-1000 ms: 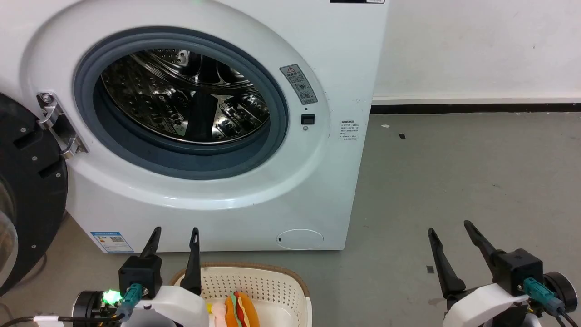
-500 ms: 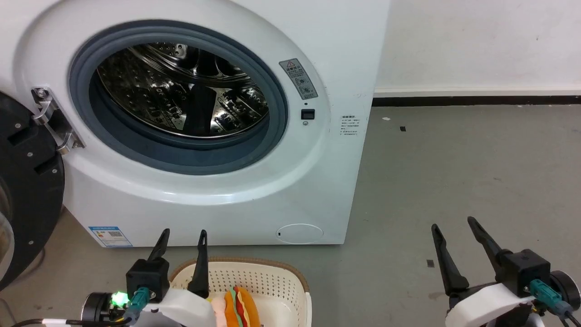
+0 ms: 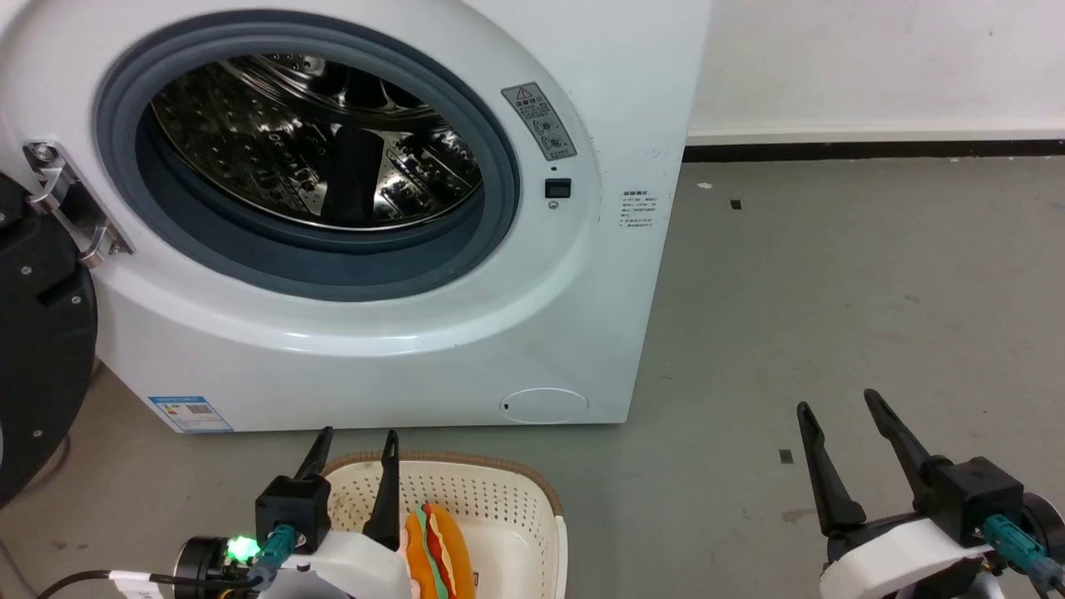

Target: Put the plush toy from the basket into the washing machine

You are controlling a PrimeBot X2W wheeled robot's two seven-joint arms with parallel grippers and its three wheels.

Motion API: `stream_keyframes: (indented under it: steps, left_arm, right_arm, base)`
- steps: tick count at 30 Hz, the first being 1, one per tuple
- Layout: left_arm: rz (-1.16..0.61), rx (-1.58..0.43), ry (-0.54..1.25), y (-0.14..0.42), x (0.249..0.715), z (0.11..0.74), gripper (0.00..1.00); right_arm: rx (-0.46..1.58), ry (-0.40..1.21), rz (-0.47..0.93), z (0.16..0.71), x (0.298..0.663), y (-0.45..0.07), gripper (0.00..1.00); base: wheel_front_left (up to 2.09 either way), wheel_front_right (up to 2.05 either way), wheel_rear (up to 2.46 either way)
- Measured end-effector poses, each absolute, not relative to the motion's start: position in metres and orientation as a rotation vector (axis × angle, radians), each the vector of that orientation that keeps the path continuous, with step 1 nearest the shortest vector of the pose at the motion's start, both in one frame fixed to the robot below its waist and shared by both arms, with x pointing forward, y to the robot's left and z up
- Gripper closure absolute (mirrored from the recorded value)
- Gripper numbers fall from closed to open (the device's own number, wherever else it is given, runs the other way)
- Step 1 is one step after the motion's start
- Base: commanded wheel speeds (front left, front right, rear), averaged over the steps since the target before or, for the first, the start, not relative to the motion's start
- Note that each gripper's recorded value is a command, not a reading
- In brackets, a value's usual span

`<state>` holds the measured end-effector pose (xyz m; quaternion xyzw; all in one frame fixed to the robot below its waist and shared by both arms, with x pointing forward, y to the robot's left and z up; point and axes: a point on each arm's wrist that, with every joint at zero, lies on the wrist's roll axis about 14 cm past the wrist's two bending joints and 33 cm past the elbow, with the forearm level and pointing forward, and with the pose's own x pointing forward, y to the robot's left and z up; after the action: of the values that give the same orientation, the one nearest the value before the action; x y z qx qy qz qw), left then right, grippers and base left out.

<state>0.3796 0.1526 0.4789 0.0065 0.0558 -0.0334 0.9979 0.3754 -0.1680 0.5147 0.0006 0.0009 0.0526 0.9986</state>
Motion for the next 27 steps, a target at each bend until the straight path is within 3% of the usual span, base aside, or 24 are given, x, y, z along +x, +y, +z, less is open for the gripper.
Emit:
stream_keyframes:
  steps: [27]
  left_arm:
    - [-0.179,0.019,0.383,0.127,0.395,0.38,0.0]
  right_arm:
    - [0.042,0.037,0.083,0.489,0.394,-0.175,0.0]
  base:
    - [0.0,0.0,0.0]
